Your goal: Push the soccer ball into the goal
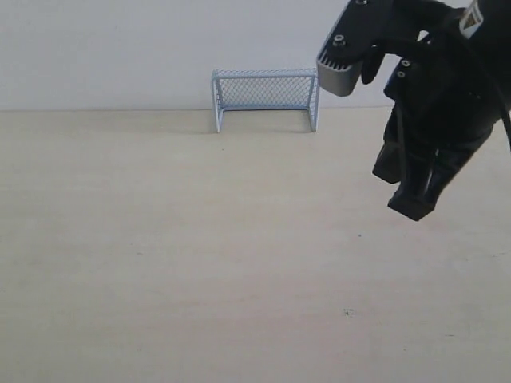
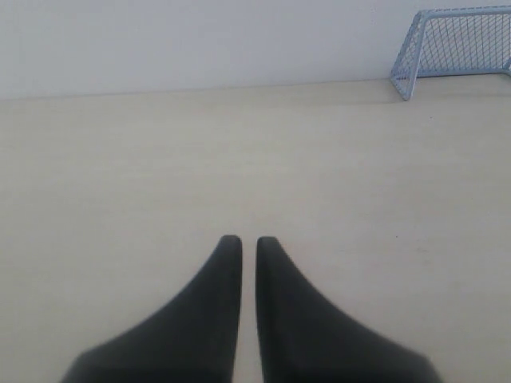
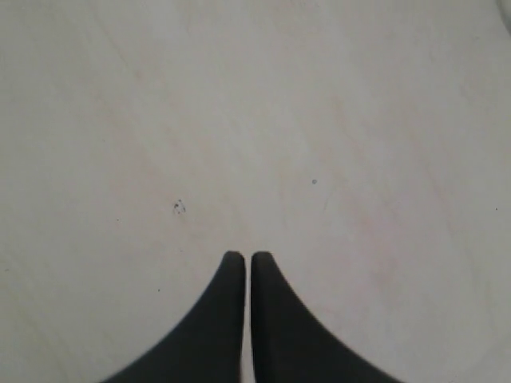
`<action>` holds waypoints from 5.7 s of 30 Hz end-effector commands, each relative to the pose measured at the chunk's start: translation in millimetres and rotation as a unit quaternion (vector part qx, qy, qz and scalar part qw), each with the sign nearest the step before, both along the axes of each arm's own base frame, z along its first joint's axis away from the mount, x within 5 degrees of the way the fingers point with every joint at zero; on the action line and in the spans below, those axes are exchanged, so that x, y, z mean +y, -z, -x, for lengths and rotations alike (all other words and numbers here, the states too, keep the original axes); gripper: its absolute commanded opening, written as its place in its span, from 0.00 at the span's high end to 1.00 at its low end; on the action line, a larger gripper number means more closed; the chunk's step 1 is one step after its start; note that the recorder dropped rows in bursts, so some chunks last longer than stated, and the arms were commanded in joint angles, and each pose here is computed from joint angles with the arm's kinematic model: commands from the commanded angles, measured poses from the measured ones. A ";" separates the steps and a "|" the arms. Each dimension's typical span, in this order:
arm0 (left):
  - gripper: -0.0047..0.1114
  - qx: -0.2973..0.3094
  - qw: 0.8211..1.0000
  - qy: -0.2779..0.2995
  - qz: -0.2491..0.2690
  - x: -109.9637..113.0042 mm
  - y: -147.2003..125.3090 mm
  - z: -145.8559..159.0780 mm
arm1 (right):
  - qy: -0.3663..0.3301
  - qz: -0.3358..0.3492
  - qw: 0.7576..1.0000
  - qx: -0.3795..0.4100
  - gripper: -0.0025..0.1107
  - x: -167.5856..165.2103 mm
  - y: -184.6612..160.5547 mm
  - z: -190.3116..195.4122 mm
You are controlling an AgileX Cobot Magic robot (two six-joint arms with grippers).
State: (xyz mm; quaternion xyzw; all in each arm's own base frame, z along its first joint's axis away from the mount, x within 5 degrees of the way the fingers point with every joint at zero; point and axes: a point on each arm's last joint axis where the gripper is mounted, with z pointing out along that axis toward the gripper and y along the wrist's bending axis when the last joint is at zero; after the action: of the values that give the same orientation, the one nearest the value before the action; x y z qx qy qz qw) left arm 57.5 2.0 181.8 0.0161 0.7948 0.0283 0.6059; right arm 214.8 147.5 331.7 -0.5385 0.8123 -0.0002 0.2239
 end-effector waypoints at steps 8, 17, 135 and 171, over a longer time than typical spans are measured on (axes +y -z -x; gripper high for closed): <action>0.91 -0.010 1.000 -0.003 0.008 0.1 -2.6 0.0 | 0.036 -0.038 0.998 -0.032 0.98 -21.9 -8.1 27.9; 0.91 -0.010 1.000 -0.003 0.008 0.1 -2.6 0.0 | 0.076 -0.048 0.995 -0.047 0.98 -40.4 -5.1 48.5; 0.91 -0.010 1.000 -0.003 0.008 0.1 -2.6 0.0 | 0.315 -0.365 0.813 -0.326 0.98 -133.0 65.1 152.1; 0.91 -0.010 1.000 -0.003 0.008 0.1 -2.6 0.0 | 0.382 -0.397 0.761 -0.342 0.98 -140.6 137.2 159.4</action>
State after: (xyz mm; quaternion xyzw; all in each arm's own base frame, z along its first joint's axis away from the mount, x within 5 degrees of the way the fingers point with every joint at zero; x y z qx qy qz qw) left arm 57.5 2.0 181.8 0.0161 0.7948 0.0283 0.6059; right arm 55.8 7.0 195.8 -0.0108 0.7480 0.0546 0.6613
